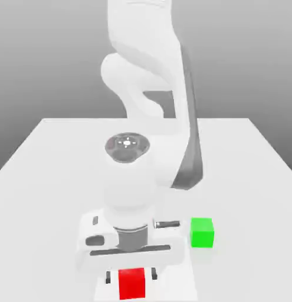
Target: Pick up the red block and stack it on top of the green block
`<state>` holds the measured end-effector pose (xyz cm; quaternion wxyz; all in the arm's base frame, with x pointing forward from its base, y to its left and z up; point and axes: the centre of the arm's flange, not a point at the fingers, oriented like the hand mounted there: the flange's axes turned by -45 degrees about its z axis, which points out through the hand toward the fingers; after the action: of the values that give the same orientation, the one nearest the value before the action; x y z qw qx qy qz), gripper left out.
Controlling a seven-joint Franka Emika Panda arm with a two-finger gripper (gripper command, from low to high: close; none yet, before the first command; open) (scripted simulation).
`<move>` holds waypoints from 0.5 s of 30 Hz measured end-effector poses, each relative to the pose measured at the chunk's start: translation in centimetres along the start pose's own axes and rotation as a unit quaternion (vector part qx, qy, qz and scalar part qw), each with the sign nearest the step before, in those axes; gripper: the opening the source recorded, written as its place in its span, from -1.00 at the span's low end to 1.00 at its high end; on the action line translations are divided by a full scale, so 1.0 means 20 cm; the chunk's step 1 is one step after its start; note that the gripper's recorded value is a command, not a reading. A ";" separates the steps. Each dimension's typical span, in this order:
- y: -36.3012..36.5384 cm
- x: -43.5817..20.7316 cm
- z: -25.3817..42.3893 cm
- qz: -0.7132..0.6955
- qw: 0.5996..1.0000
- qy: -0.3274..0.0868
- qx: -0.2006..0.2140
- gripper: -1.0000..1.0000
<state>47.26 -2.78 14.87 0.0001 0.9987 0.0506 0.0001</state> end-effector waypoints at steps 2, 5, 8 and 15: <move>0.00 0.00 0.00 0.000 1.000 0.000 0.000 -1.00; 0.00 0.00 -0.04 0.000 1.000 0.000 0.000 -1.00; 0.00 0.00 -0.22 0.000 1.000 0.000 0.000 -1.00; -0.58 -0.28 -0.43 -0.195 0.981 0.000 0.004 -1.00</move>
<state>40.59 8.26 23.44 -0.0035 0.9697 0.2443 -0.0005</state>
